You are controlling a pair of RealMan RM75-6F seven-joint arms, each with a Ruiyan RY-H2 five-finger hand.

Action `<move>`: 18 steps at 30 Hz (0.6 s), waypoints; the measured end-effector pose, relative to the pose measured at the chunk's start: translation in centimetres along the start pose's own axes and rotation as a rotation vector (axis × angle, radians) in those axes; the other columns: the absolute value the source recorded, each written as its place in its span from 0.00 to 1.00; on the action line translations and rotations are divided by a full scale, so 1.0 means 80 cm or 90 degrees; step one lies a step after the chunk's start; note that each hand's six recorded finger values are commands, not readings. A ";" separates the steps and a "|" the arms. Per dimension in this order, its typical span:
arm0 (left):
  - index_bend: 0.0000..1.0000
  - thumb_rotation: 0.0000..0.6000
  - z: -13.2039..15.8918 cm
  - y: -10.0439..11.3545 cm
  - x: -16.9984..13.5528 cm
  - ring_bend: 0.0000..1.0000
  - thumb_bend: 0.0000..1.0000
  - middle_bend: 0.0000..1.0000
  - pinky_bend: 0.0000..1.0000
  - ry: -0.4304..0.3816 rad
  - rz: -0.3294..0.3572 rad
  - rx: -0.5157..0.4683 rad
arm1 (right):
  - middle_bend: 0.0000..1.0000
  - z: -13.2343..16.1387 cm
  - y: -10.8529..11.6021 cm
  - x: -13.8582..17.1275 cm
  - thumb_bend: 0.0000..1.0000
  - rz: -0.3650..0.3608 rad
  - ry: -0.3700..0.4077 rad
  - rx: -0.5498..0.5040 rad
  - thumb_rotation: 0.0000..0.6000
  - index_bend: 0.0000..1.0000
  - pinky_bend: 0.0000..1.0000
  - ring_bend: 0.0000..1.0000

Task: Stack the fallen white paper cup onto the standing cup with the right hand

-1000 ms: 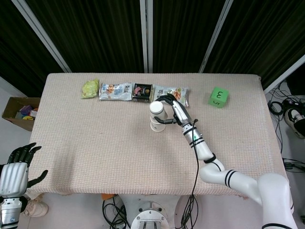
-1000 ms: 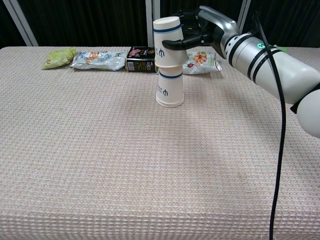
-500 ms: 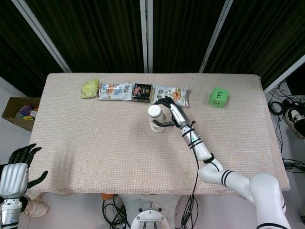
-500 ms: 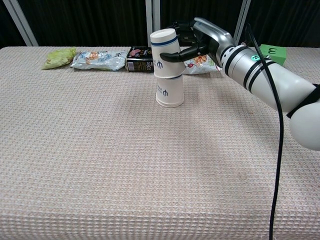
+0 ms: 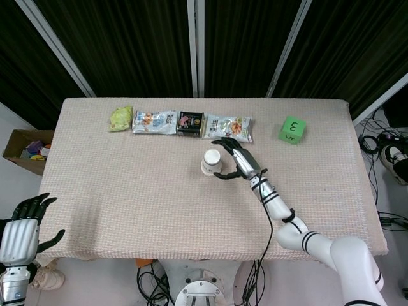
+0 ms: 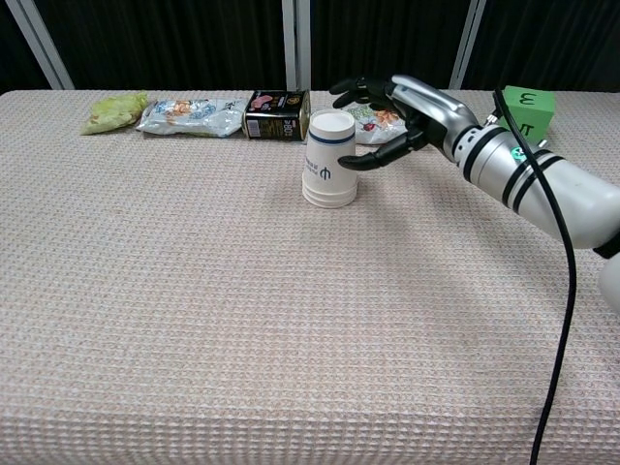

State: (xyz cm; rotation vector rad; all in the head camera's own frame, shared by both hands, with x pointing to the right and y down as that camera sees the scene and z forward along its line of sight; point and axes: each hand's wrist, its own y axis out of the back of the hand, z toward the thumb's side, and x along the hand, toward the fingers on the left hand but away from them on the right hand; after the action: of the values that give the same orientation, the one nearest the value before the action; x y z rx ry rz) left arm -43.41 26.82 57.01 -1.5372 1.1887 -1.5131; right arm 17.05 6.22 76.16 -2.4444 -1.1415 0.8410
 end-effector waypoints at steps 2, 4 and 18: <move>0.22 1.00 0.001 0.001 0.000 0.13 0.19 0.15 0.15 -0.003 0.002 -0.001 | 0.08 -0.007 0.009 0.008 0.10 0.006 -0.003 0.025 1.00 0.03 0.00 0.00; 0.22 1.00 0.001 0.002 0.000 0.13 0.19 0.15 0.14 -0.005 0.005 -0.002 | 0.07 -0.011 0.020 0.017 0.10 0.005 -0.002 0.051 1.00 0.00 0.00 0.00; 0.22 1.00 0.010 0.009 0.013 0.13 0.19 0.15 0.15 -0.029 0.030 0.033 | 0.07 -0.005 0.167 0.180 0.13 -0.093 -0.079 0.331 1.00 0.00 0.00 0.00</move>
State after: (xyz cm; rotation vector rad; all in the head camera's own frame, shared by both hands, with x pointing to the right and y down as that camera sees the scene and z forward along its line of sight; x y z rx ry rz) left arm -42.85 25.49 56.66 -1.4918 1.1427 -1.4598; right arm 32.46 8.92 64.32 -1.8871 -0.9738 1.0952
